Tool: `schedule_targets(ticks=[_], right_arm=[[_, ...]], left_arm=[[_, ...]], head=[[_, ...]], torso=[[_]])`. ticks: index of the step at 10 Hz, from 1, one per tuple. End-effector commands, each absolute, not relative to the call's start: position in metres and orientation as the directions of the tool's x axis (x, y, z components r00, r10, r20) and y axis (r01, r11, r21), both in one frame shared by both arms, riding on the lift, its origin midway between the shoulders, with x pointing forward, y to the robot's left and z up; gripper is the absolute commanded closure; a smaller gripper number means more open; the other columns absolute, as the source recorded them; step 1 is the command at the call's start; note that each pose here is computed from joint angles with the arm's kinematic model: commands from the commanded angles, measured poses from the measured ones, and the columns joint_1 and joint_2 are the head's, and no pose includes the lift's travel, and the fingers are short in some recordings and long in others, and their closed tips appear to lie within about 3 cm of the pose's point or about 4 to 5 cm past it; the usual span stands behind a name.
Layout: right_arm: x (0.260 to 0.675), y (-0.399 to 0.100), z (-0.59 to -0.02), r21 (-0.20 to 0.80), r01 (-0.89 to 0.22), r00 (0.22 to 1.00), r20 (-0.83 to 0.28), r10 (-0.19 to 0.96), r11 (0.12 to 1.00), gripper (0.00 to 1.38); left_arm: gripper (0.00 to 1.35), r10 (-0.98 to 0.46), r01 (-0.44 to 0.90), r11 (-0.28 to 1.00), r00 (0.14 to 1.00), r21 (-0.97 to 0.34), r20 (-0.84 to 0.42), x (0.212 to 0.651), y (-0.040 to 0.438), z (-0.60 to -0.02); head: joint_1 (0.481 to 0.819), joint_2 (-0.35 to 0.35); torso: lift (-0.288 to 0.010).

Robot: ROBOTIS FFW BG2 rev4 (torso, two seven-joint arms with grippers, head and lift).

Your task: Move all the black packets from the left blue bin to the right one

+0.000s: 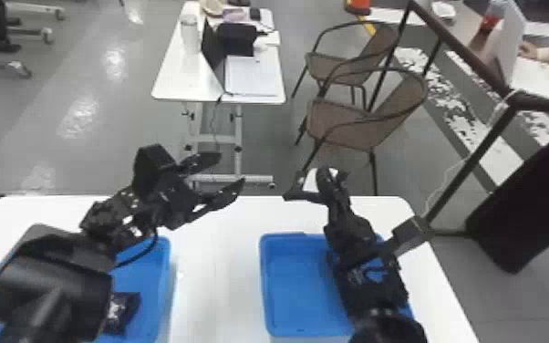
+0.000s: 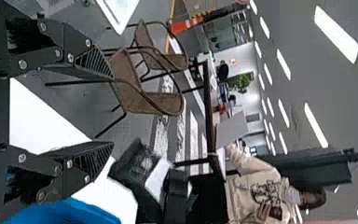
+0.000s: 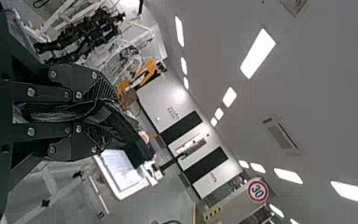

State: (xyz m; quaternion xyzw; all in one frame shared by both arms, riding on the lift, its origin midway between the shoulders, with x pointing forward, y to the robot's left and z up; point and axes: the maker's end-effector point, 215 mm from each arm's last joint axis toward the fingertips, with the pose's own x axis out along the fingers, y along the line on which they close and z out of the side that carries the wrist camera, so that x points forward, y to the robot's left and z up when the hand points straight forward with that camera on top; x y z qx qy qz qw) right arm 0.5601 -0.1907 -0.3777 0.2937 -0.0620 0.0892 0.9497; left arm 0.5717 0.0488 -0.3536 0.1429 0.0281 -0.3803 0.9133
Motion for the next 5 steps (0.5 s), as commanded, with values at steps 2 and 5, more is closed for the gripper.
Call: schedule_targets(ticks=[2,5], right_arm=[[0.527,-0.212,-0.452,0.572,-0.088,0.996,0.032,0.086,0.815,1.04],[0.501,-0.25,-0.514,0.532,0.057,0.996,-0.093,-0.008,0.845,0.32]], left_arm=[[0.0,-0.519,0.538,0.827,0.842,0.162,-0.146,0.556,0.151,-0.352],[0.0,-0.393,0.42,0.902,0.894,0.098,-0.214,0.526,0.234,-0.382]], head=[[0.695,-0.125],[0.695,-0.036]], torso=[[0.0],[0.0]])
